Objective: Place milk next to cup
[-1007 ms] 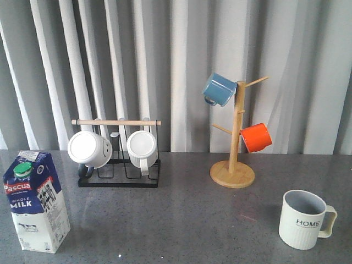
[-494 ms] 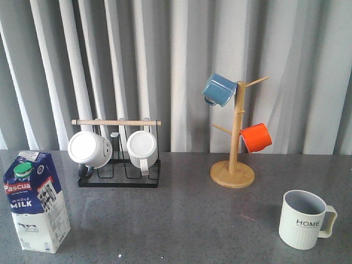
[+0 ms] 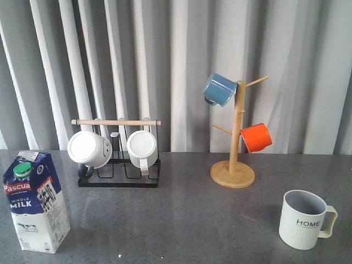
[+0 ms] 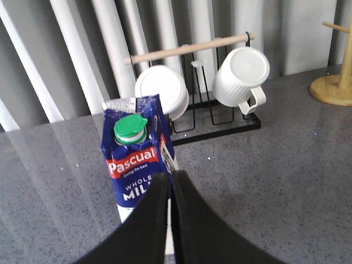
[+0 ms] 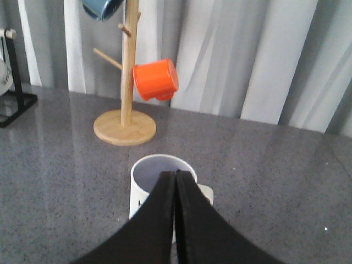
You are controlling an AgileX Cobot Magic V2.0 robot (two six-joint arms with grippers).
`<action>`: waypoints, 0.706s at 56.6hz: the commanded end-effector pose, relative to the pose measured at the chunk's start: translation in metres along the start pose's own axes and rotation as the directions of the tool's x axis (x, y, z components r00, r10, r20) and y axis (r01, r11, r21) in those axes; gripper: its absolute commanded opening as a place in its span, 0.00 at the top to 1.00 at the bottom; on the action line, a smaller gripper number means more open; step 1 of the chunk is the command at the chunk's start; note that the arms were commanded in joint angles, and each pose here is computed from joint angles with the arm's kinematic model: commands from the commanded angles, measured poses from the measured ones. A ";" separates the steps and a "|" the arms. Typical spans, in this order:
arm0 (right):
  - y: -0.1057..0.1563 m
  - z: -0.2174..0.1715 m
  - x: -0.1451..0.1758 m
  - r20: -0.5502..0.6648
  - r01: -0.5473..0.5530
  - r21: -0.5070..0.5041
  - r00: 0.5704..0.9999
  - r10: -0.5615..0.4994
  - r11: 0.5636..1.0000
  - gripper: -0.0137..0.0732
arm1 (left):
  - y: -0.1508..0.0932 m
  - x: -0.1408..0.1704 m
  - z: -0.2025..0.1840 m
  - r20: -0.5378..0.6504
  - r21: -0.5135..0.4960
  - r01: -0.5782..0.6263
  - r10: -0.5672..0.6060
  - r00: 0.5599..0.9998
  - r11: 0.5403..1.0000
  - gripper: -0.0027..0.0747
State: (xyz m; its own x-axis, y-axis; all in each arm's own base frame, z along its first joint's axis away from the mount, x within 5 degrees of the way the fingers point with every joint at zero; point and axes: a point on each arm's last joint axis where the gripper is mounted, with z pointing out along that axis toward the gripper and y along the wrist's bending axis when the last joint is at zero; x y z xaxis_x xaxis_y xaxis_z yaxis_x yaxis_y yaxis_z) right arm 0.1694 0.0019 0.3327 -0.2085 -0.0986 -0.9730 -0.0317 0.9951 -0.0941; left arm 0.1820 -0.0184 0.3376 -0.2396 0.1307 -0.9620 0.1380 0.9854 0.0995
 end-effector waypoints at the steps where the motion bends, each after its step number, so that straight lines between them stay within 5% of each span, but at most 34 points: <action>1: -0.002 0.001 -0.014 0.065 0.006 0.012 0.998 -0.007 1.000 0.84 | 0.002 -0.018 0.004 0.106 -0.008 0.082 -0.081 0.991 0.997 0.95; 10: -0.002 0.001 -0.011 0.026 -0.002 0.008 1.000 0.002 1.000 0.69 | 0.002 -0.023 0.005 0.114 -0.005 0.109 -0.107 0.988 0.994 0.78; 20: -0.002 0.002 -0.011 0.026 -0.004 0.008 1.000 0.003 1.000 0.32 | 0.004 -0.035 0.002 0.175 -0.009 0.115 -0.112 0.978 0.993 0.33; 26: -0.002 0.002 -0.011 0.032 -0.029 0.007 0.999 0.029 1.000 0.14 | 0.004 -0.036 0.001 0.184 -0.010 0.116 -0.112 0.977 0.993 0.16; 32: -0.002 0.002 -0.012 0.043 -0.025 0.008 0.999 0.025 1.000 0.06 | 0.004 -0.036 0.001 0.179 -0.009 0.115 -0.112 0.977 0.993 0.08; 40: -0.002 0.001 -0.016 0.089 -0.026 0.012 0.996 0.025 1.000 0.07 | 0.004 -0.036 0.001 0.177 -0.009 0.115 -0.112 0.978 0.993 0.09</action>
State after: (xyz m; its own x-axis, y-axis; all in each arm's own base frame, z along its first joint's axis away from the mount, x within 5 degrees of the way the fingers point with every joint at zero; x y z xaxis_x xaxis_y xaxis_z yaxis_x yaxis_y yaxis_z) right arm 0.1708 0.0019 0.3268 -0.2657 -0.0683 -0.9616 -0.0292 0.9976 -0.0628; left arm 0.1934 -0.0188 0.3515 -0.1948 0.0305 -0.9804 0.1075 0.9942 0.0095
